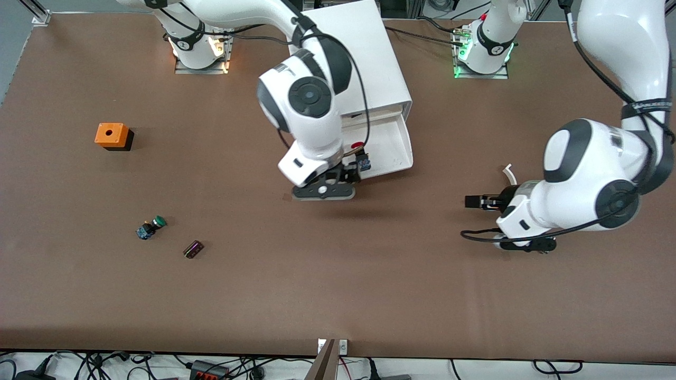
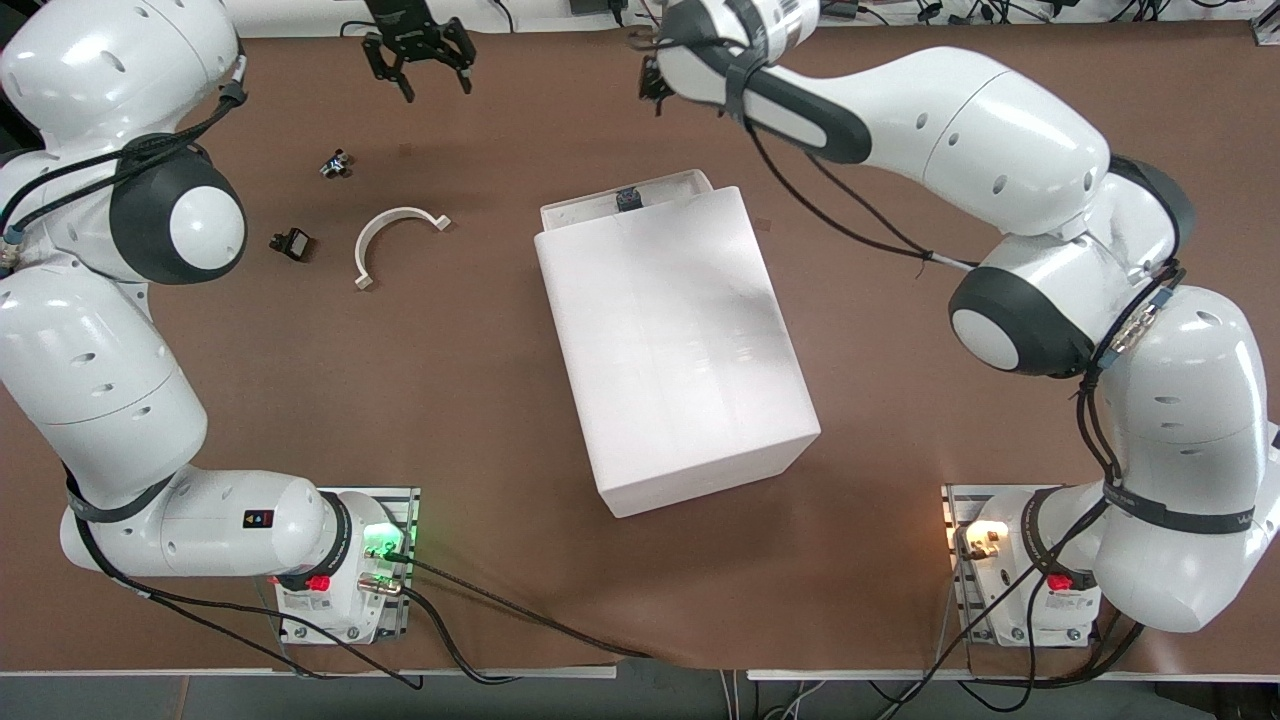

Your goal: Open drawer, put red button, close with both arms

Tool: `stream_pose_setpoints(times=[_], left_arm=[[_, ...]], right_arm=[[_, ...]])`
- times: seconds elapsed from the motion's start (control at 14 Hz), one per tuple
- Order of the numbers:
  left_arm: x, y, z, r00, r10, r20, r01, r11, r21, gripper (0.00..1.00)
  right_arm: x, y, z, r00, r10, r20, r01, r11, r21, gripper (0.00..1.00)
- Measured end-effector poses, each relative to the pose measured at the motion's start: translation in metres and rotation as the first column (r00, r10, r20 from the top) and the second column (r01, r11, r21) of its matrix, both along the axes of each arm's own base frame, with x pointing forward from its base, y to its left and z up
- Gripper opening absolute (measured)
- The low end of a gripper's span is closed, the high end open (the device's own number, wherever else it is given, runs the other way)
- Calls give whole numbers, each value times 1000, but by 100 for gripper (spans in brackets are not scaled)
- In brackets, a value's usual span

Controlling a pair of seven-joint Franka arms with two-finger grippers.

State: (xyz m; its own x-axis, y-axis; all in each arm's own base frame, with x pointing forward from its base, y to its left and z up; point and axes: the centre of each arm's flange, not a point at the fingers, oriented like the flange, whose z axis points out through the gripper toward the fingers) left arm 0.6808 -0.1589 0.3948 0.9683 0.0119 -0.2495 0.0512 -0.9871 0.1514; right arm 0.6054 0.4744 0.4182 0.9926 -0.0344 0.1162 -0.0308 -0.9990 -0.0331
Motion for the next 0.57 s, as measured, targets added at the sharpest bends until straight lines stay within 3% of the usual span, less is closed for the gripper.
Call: stream_pose_setpoints(times=[0.21, 0.36, 0.57], left_arm=[[-11, -57, -29, 999, 27, 44, -28, 1000, 12, 100], [-19, -83, -44, 996, 55, 70, -56, 998, 19, 100], [-29, -117, -59, 986, 125, 109, -127, 992, 11, 100]], right_arm=[[42, -68, 20, 993, -108, 40, 110, 993, -40, 100], [68, -128, 23, 989, -146, 10, 146, 986, -76, 100], [90, -200, 24, 991, -123, -55, 116, 986, -116, 100]])
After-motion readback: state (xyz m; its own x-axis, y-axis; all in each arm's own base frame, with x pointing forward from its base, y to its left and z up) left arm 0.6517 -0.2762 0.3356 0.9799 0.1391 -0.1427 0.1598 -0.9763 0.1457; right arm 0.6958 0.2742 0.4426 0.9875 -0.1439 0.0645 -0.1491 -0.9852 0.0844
